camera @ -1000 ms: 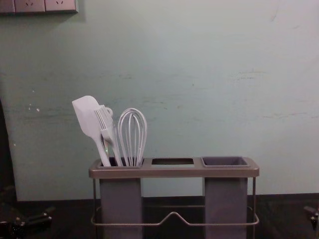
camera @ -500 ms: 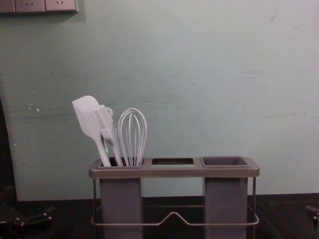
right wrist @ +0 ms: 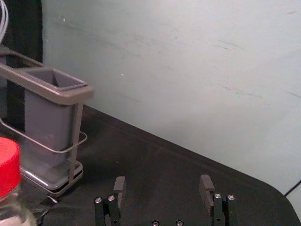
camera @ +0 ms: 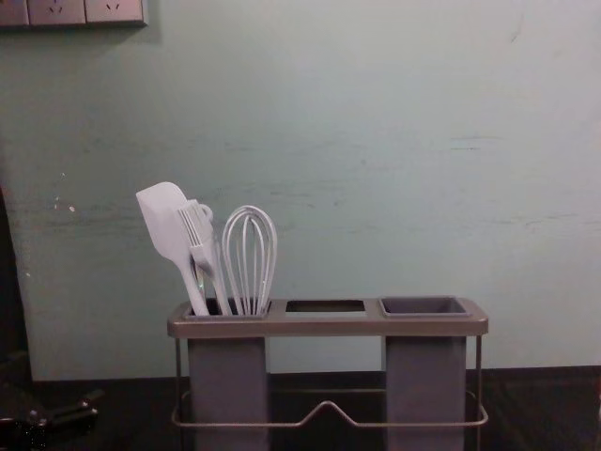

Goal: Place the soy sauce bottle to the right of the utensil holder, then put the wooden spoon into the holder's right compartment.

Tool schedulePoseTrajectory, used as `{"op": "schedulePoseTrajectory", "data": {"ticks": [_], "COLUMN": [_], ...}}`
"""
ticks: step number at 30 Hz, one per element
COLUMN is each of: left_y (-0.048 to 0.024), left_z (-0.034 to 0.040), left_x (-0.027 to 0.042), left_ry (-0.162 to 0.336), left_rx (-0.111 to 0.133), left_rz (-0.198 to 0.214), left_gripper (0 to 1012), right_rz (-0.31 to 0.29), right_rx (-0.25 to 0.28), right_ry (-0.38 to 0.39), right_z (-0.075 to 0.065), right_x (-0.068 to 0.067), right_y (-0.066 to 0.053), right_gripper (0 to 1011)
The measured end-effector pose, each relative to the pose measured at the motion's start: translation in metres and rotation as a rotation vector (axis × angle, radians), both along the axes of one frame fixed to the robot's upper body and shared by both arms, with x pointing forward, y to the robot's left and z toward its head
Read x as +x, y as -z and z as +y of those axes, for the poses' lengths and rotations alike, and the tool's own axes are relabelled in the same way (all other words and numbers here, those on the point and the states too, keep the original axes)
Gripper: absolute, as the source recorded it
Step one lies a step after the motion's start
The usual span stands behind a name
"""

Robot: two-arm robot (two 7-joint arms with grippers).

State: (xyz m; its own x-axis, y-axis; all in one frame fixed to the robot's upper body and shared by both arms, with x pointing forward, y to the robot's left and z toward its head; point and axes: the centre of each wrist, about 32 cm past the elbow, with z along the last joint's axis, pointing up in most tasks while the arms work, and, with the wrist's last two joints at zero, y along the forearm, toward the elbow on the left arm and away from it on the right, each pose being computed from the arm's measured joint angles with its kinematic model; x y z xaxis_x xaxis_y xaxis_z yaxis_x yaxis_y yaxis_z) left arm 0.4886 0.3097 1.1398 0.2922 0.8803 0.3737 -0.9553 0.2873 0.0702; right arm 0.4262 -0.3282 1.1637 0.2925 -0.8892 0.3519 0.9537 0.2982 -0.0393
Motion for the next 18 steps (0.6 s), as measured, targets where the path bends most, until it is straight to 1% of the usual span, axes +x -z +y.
{"op": "schedulePoseTrajectory", "data": {"ticks": [3, 4, 6, 7, 9, 10, 11, 12, 18], "left_y": [0.0, 0.0, 0.0, 0.0, 0.0, 0.0, 0.0, 0.0, 0.0], "left_z": [0.0, 0.0, 0.0, 0.0, 0.0, 0.0, 0.0, 0.0, 0.0], "left_x": [0.0, 0.0, 0.0, 0.0, 0.0, 0.0, 0.0, 0.0, 0.0], "left_ry": [0.0, 0.0, 0.0, 0.0, 0.0, 0.0, 0.0, 0.0, 0.0], "left_rx": [0.0, 0.0, 0.0, 0.0, 0.0, 0.0, 0.0, 0.0, 0.0], "left_rz": [0.0, 0.0, 0.0, 0.0, 0.0, 0.0, 0.0, 0.0, 0.0], "left_gripper": [1005, 1005, 1005, 1005, 1005, 1005, 1005, 1005, 1005], "right_rz": [0.007, 0.011, 0.018, 0.027, 0.042, 0.062, 0.071, 0.092, 0.149], "right_rx": [0.025, 0.037, 0.048, 0.056, 0.06, 0.066, 0.069, 0.078, 0.112], "right_ry": [-0.007, -0.016, -0.025, -0.034, -0.044, -0.059, -0.064, -0.082, -0.158], "right_z": [-0.004, -0.006, -0.008, -0.011, -0.014, -0.017, -0.019, -0.022, -0.029], "right_x": [-0.01, -0.016, -0.022, -0.028, -0.034, -0.039, -0.041, -0.045, -0.054], "right_y": [-0.006, -0.01, -0.015, -0.02, -0.024, -0.028, -0.029, -0.032, -0.038], "right_gripper": [1002, 1003, 1002, 1003, 1003, 1002, 1002, 1003, 1002]}}
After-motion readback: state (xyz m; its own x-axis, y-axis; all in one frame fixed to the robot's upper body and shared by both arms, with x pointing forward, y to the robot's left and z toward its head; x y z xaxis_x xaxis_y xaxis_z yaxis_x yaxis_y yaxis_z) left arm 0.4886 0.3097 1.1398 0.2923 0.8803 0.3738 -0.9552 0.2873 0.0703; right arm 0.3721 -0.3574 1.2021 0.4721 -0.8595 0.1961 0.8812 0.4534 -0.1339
